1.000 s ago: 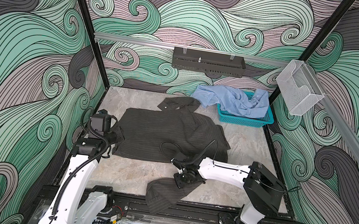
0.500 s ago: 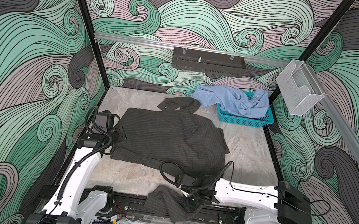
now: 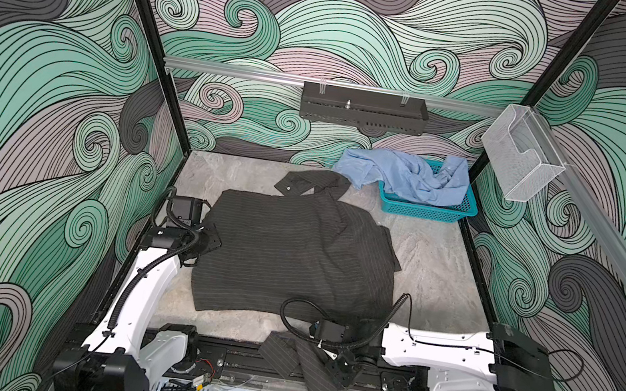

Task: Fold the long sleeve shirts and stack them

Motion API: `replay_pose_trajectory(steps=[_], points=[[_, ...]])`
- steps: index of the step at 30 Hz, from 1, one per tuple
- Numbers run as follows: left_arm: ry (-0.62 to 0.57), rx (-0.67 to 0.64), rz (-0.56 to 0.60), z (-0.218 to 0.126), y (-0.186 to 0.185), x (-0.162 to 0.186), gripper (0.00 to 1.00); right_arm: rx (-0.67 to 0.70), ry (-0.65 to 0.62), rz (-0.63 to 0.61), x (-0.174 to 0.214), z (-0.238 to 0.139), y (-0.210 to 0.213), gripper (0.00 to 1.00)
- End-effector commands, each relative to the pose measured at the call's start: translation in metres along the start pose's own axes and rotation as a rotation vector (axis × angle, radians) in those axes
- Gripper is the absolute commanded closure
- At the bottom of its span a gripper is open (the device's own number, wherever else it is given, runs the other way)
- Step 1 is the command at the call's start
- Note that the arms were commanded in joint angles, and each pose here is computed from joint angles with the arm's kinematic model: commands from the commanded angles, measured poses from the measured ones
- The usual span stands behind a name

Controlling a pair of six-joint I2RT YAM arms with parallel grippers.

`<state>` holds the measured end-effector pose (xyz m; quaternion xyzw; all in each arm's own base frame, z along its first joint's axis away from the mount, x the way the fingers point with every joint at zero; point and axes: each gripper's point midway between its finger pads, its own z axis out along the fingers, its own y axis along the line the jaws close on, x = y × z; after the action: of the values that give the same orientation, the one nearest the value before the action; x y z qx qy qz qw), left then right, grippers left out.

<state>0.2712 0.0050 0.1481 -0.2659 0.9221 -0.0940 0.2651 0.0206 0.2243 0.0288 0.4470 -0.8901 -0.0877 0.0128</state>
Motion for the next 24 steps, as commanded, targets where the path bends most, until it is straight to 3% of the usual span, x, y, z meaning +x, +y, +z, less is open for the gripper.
replay_pose_trajectory(steps=[1,5,10,17,24], points=[[0.041,0.047,-0.040,0.013,-0.009,0.001,0.57,0.077,-0.160,0.048,-0.032,-0.033,-0.018,0.48],[0.123,0.073,-0.076,0.036,-0.019,0.004,0.60,0.140,-0.306,0.173,-0.068,-0.066,-0.056,0.41],[0.238,0.006,-0.108,0.079,-0.012,0.017,0.64,0.205,-0.463,0.378,-0.109,-0.093,-0.121,0.41],[0.321,-0.104,-0.160,0.131,0.009,0.037,0.65,0.242,-0.475,0.714,-0.131,-0.068,-0.217,0.43],[0.381,-0.281,-0.158,0.156,0.042,0.036,0.65,0.263,-0.429,1.030,-0.099,-0.030,-0.289,0.42]])
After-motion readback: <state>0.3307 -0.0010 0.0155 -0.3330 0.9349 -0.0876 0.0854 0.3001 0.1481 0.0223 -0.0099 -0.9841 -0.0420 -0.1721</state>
